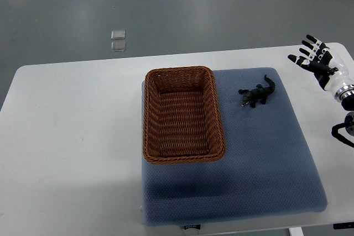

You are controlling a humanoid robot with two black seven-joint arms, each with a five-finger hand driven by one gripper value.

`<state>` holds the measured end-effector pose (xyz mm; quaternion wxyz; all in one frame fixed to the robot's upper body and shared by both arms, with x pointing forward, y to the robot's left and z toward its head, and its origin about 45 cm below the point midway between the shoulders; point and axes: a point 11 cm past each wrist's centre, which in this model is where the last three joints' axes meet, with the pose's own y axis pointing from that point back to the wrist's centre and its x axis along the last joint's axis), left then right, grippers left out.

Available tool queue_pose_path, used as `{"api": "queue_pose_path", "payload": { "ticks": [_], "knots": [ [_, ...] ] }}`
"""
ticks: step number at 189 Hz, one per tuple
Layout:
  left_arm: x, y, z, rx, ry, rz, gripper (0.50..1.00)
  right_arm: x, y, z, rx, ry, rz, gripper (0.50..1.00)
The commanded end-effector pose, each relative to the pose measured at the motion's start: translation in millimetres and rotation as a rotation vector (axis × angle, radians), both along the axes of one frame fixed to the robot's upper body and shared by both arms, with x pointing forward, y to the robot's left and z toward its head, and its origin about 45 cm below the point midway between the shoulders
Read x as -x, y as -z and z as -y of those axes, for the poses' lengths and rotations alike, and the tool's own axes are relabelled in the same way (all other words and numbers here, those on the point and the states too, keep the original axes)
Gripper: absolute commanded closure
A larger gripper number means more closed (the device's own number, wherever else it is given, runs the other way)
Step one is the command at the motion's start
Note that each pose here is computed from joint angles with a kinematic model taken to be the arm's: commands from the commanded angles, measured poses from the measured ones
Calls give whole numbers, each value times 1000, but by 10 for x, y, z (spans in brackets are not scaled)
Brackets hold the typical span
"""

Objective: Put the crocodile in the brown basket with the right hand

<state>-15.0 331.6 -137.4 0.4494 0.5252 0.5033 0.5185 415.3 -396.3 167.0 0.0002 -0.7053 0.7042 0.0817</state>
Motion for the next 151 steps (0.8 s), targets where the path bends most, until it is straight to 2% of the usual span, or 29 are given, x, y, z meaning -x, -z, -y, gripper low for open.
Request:
{"api": "queue_pose_path", "payload": {
  "ticks": [1,151],
  "knots": [
    [-7,0,0,0,4,1,500,3,23,-50,-6,-11,-2,570],
    [36,0,0,0,1,-6,500,-10,26,-103,-8,-28,-2,570]
  ]
}}
